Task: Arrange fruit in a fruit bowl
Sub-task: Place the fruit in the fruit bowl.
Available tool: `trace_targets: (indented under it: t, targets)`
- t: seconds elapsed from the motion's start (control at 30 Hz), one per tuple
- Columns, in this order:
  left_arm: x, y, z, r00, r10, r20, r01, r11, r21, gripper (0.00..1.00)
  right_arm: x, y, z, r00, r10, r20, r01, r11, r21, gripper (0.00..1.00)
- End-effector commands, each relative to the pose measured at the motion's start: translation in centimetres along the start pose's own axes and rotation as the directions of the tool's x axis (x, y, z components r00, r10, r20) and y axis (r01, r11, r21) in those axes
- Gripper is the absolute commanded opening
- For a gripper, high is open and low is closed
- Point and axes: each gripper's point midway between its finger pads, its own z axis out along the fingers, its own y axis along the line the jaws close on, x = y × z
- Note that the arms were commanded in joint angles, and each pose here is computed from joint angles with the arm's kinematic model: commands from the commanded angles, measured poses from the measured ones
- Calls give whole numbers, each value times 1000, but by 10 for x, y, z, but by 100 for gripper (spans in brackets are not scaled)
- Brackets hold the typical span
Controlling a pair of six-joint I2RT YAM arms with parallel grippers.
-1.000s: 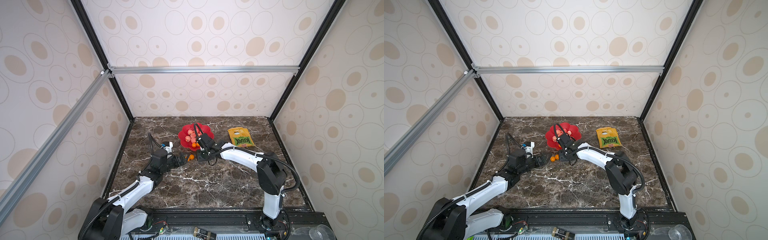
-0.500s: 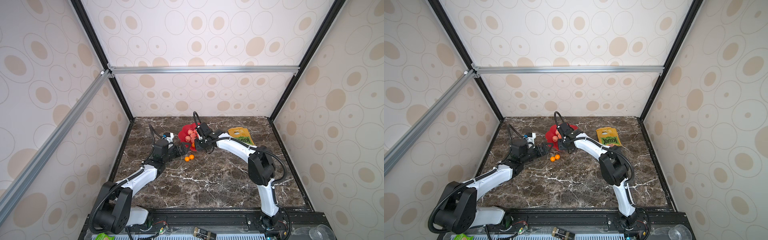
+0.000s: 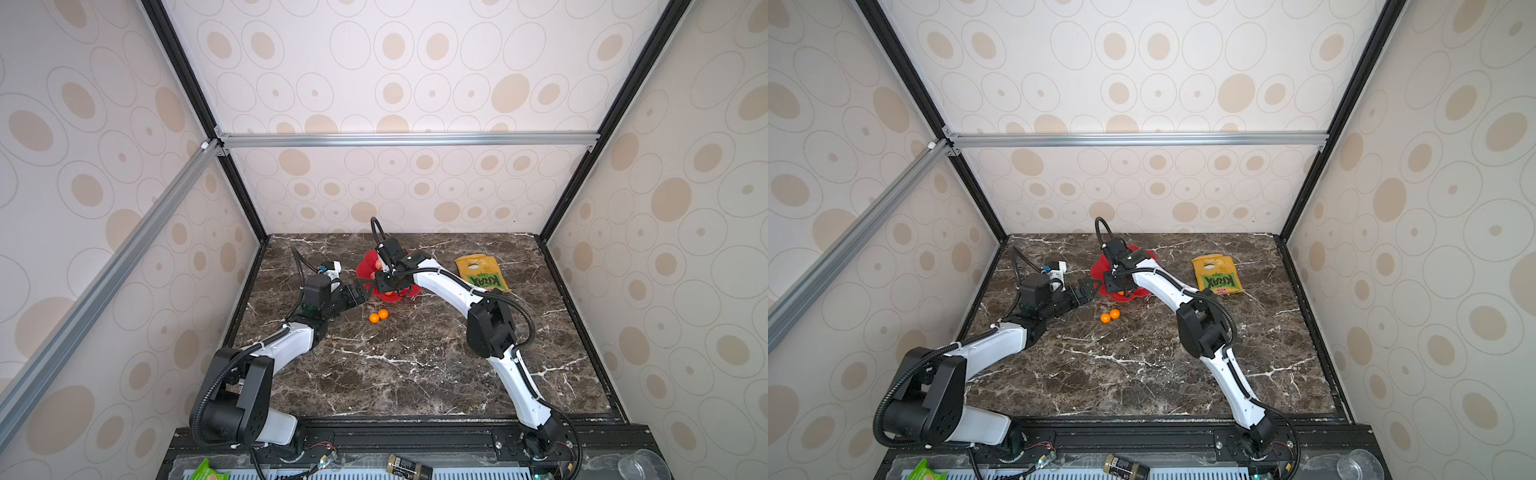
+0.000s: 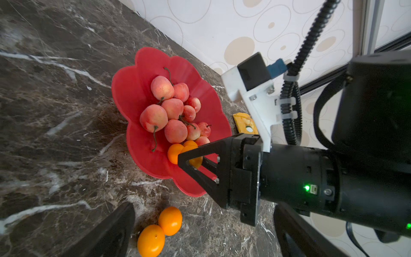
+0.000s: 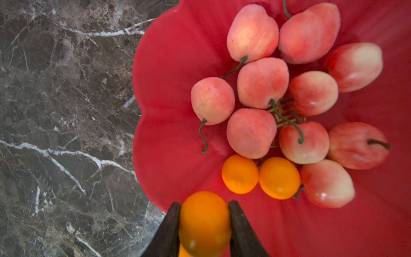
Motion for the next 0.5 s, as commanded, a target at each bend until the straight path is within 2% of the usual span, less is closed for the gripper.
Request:
trace_targets:
  t: [0.0, 0.47]
  targets:
    - [-15, -9, 1, 1000, 5, 28, -6, 999, 51, 98, 0, -4, 5, 1000, -11, -29, 11, 1000, 12, 33]
    - [-14, 0, 0, 1000, 3, 23, -3, 999, 34, 98, -12, -7, 31, 1000, -15, -24, 16, 1000, 5, 34]
